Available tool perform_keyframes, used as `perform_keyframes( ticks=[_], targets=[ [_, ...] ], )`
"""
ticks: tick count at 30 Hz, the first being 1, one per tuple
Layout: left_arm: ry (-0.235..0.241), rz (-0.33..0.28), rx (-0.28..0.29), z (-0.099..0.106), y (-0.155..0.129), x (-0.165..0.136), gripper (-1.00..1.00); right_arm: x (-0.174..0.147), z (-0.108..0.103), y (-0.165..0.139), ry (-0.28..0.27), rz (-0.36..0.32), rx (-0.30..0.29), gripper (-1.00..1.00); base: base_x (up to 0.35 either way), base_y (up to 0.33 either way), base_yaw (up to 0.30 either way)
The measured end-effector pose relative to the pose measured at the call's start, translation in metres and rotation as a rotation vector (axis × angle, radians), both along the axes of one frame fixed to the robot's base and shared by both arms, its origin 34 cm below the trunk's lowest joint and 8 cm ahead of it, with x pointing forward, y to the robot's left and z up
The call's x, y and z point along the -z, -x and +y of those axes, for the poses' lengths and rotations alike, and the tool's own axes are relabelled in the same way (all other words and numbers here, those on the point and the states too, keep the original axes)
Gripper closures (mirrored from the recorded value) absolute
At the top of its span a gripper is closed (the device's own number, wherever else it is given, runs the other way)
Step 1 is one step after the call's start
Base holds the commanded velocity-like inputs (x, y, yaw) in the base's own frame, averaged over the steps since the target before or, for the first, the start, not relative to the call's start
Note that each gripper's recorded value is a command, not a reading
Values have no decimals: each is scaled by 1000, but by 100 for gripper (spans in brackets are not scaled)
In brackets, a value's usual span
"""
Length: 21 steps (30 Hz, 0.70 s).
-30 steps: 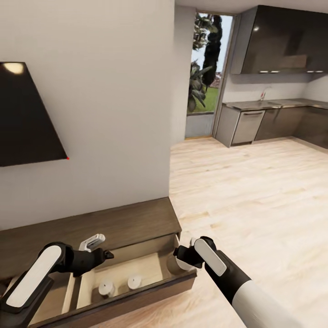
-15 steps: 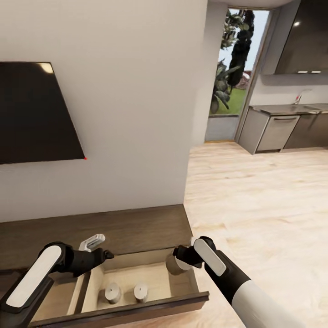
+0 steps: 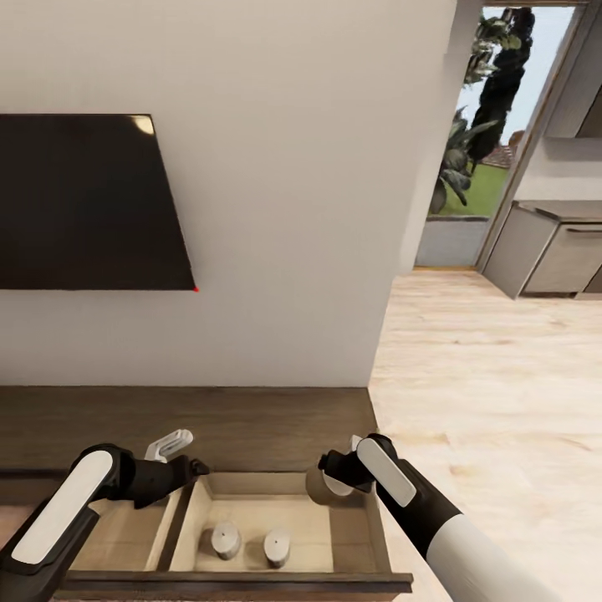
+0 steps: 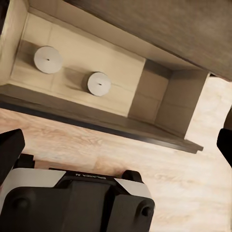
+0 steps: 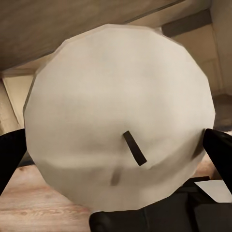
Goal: Place each of the two pumpkins and all three candles from the living room inside a cabinet in the living room (use any cabinet), then make sure every cabinet is closed, and position the cauldron so it is next to a table in the living room.
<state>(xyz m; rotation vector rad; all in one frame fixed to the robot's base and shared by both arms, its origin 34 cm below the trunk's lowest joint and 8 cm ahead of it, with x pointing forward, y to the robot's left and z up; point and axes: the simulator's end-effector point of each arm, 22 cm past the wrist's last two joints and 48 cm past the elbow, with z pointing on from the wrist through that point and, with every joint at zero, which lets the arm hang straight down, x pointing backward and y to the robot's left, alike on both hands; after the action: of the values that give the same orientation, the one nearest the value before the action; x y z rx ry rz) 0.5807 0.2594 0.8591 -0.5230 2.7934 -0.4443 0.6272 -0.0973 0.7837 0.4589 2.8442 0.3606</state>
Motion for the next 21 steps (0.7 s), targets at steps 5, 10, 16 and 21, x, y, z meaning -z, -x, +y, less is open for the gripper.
perform_keyframes(
  ticks=[5, 10, 16, 21],
  targets=[
    [-2, 0, 0, 0, 0, 0, -100, 0, -1, 0, 1, 0, 1, 100, 158, 14, 61],
    [-2, 0, 1, 0, 0, 0, -100, 0, -1, 0, 1, -1, 1, 100, 188, 112, 6],
    [-1, 2, 1, 0, 0, 1, -100, 0, -1, 0, 2, -1, 1, 100, 102, 94, 1],
    [-1, 3, 0, 0, 0, 1, -100, 0, -1, 0, 1, -1, 1, 100, 12, 88, 0]
  ],
)
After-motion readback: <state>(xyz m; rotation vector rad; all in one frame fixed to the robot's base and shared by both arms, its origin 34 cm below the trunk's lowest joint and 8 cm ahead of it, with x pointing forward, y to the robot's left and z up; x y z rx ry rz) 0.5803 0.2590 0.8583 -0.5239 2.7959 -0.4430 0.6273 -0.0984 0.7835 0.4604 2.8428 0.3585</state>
